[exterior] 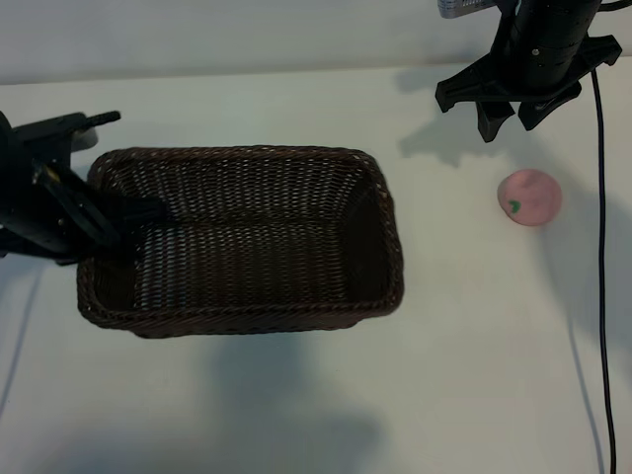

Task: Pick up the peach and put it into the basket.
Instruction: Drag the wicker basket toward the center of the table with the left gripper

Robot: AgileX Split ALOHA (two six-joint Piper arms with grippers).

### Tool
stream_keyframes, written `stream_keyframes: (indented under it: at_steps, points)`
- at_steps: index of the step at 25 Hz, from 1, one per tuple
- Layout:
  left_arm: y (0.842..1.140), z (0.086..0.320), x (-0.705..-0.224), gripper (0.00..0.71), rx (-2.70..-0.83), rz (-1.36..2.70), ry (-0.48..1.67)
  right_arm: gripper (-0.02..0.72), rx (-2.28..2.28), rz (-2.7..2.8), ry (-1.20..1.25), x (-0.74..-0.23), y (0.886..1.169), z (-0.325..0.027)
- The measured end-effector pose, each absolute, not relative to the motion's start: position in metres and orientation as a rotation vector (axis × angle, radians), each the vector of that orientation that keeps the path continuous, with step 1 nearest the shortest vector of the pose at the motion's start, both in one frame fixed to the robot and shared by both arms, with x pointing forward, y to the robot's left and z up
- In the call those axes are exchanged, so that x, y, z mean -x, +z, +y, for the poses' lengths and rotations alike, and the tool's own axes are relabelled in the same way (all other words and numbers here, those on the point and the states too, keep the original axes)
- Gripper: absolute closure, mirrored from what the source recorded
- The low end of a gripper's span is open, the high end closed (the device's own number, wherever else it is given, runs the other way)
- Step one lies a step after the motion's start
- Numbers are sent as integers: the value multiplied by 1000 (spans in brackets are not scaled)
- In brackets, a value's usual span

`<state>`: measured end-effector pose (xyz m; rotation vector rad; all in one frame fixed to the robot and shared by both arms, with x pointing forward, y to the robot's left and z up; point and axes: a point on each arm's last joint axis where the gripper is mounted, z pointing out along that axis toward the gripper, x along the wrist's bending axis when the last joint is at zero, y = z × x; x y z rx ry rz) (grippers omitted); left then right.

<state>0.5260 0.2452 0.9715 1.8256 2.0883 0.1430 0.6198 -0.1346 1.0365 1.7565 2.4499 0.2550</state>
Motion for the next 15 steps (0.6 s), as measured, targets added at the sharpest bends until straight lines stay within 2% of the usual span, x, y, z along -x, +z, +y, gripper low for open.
stream_keyframes:
  at_steps: [8, 15]
  points:
    - [997, 237, -544, 613, -1793, 1968, 143, 265, -1758, 2450, 253, -620, 1036, -135]
    - [991, 230, -577, 613, -1818, 1964, 121, 265, -1775, 2457, 269, -619, 1037, -133]
